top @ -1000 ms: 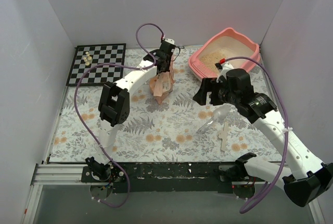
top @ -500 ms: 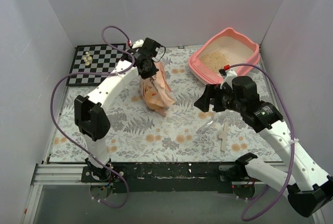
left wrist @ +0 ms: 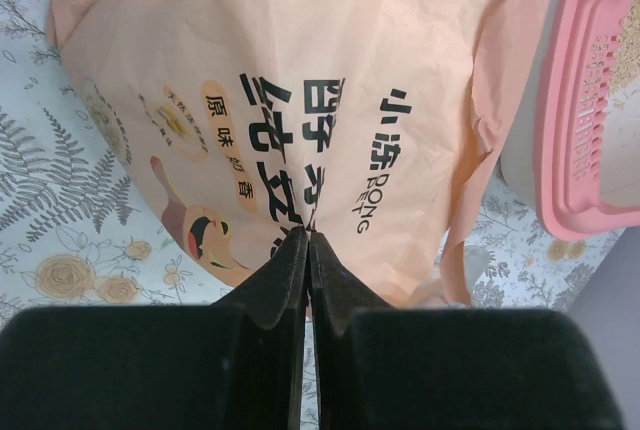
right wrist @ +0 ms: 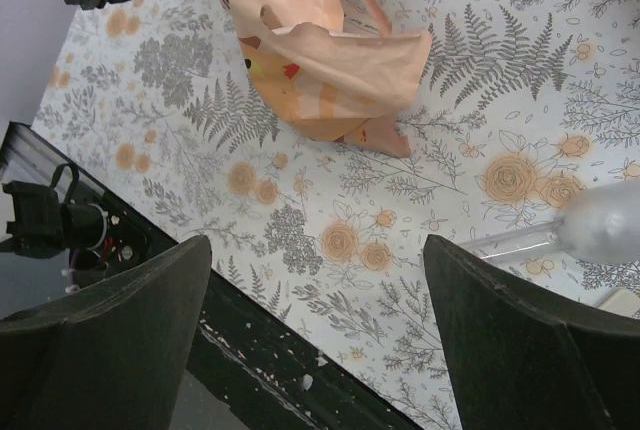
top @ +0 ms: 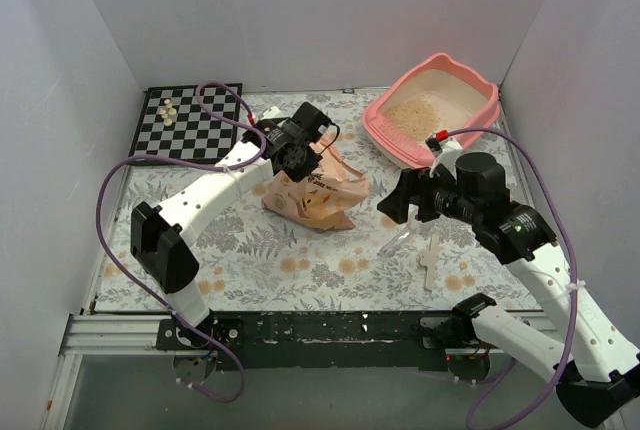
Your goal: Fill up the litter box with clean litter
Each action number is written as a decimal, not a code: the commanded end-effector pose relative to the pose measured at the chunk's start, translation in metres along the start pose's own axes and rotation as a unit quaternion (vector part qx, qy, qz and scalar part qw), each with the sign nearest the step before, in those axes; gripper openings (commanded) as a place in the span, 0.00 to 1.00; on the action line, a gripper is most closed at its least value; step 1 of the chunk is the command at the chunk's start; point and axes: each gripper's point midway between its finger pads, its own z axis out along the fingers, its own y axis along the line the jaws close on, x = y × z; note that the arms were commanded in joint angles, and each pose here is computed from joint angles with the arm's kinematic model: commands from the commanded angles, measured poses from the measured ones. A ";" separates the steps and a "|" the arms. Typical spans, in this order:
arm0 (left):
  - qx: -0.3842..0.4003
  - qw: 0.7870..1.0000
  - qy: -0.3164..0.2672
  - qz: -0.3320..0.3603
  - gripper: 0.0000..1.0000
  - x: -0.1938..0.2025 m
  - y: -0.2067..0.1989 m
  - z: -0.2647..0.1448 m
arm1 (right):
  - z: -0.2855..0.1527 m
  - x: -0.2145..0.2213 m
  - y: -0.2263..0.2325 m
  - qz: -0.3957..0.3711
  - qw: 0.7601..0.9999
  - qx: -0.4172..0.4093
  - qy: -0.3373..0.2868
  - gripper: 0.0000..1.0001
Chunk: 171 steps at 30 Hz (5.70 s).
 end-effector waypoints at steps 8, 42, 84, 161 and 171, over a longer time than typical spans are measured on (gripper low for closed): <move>0.130 0.988 -0.084 -0.004 0.38 -0.042 0.011 -0.068 | 0.010 -0.018 0.016 -0.111 0.992 -0.050 0.023 0.98; 0.476 0.825 0.032 0.302 0.91 -0.110 -0.016 0.038 | 0.010 -0.010 0.031 -0.142 0.983 -0.104 0.044 0.98; 0.631 0.710 -0.084 0.302 0.00 -0.052 -0.008 -0.064 | 0.052 -0.033 0.029 -0.237 0.963 -0.128 0.035 0.98; 0.529 0.687 -0.106 0.487 0.51 -0.053 0.006 -0.124 | 0.116 0.058 0.052 -0.434 0.857 -0.266 0.085 0.01; 0.549 0.626 0.021 0.553 0.61 0.002 -0.018 -0.097 | 0.095 0.088 0.047 -0.450 0.841 -0.279 0.111 0.01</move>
